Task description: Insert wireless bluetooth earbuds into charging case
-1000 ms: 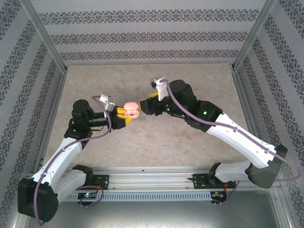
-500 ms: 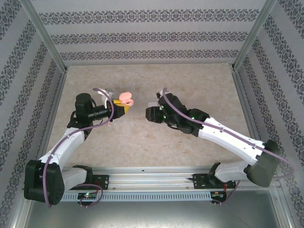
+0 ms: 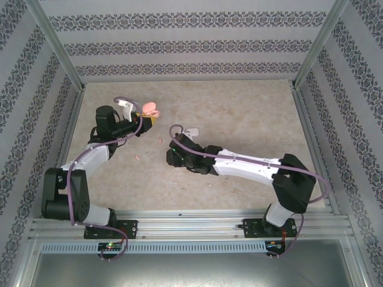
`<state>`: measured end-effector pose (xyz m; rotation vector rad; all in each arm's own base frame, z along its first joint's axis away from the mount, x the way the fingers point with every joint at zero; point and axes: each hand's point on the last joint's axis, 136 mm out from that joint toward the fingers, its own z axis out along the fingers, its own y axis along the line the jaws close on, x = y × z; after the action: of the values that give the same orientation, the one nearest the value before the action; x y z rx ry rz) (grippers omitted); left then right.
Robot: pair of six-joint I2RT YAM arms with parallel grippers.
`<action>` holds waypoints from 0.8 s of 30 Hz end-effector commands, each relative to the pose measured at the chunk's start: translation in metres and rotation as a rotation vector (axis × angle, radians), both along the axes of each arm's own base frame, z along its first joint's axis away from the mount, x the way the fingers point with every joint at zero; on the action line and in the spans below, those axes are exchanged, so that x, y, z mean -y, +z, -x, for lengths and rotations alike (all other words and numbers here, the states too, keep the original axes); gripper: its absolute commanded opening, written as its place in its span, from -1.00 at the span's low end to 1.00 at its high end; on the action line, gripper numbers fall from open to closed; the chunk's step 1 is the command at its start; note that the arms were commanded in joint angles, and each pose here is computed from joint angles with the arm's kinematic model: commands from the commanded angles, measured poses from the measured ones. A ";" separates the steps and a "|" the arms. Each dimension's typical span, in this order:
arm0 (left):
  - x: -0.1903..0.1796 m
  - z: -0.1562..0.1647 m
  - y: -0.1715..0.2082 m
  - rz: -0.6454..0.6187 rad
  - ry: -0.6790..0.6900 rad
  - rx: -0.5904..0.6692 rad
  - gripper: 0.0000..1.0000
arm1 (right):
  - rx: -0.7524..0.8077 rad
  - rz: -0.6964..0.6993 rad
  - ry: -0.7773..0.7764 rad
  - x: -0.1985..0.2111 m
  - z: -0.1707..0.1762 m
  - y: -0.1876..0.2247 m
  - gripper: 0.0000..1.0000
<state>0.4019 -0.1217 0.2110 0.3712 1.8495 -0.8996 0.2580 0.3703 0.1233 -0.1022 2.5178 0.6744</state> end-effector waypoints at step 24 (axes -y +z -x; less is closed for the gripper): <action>-0.069 -0.062 0.005 0.081 0.151 0.072 -0.69 | -0.037 0.130 0.139 -0.147 -0.054 -0.067 -0.36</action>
<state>0.4581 -0.0566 0.1957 0.1702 1.8162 -0.8528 0.3116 0.5216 0.0635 -0.2488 2.5820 0.6520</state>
